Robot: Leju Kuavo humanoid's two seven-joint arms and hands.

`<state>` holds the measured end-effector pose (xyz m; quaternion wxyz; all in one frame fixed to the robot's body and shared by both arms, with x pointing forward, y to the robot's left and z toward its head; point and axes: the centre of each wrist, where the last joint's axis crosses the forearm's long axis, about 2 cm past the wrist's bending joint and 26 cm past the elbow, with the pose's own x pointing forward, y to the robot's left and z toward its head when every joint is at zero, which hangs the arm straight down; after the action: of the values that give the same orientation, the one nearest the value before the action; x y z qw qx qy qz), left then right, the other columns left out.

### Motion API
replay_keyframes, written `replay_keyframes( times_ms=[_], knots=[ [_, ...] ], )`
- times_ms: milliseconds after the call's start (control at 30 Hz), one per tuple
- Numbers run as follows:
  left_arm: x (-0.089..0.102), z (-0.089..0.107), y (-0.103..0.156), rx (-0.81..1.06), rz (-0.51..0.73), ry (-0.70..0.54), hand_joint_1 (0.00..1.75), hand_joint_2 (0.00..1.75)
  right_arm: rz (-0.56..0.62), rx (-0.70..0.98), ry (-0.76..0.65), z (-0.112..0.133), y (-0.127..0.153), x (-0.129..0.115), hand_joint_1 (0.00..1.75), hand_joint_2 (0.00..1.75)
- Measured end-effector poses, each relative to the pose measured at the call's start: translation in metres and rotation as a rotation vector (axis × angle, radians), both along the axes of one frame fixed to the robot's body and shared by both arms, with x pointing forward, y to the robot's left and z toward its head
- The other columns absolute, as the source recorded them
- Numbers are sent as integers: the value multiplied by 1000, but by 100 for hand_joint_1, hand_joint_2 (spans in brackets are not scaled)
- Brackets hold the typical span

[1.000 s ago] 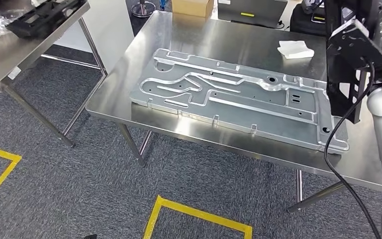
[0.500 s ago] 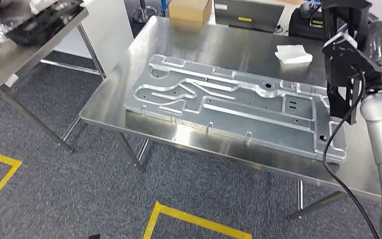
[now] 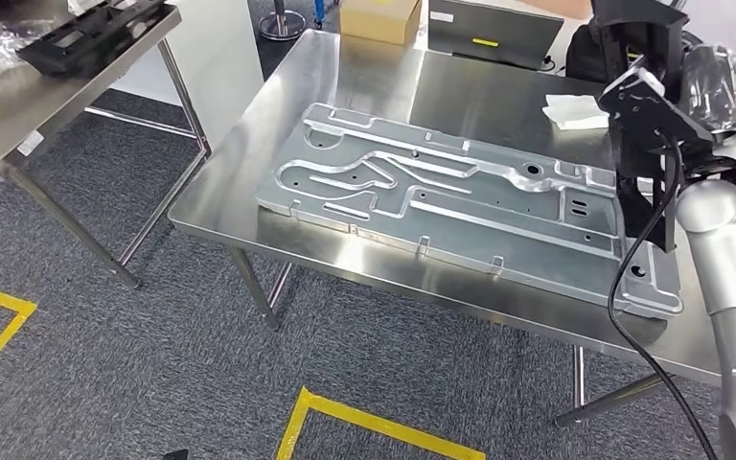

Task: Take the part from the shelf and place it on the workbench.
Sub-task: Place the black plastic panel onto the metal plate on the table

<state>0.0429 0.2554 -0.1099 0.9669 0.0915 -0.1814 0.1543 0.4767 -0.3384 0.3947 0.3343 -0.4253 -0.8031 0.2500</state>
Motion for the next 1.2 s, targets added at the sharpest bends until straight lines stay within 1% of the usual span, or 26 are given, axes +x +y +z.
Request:
replay_keyframes(
  times_ms=[67,200,267,367,433,567,767,967,1200],
  knots=[
    [0,0,0,-2,-9,-2,0,175,-9,-2,4,-2,1,2,175,175],
    [1,0,0,-2,-17,-2,0,175,-22,-5,29,-14,10,7,175,175],
    [2,0,-2,-5,-25,-4,0,175,-33,-10,27,-14,16,9,175,175],
    [3,1,-4,-10,-38,-3,0,175,-80,-19,29,-17,27,13,175,175],
    [4,1,-4,-11,-43,2,0,175,-118,-33,51,-24,37,17,175,175],
    [5,1,-4,-10,-50,21,0,175,-160,-61,146,-47,57,22,175,175],
    [5,1,-3,0,-49,45,0,175,-161,-58,277,-92,77,20,175,175],
    [2,1,-3,7,-58,69,0,175,-168,-48,391,-133,80,10,175,175],
    [5,1,-2,17,-58,63,0,175,-180,-65,453,-160,79,2,175,175]
  ],
)
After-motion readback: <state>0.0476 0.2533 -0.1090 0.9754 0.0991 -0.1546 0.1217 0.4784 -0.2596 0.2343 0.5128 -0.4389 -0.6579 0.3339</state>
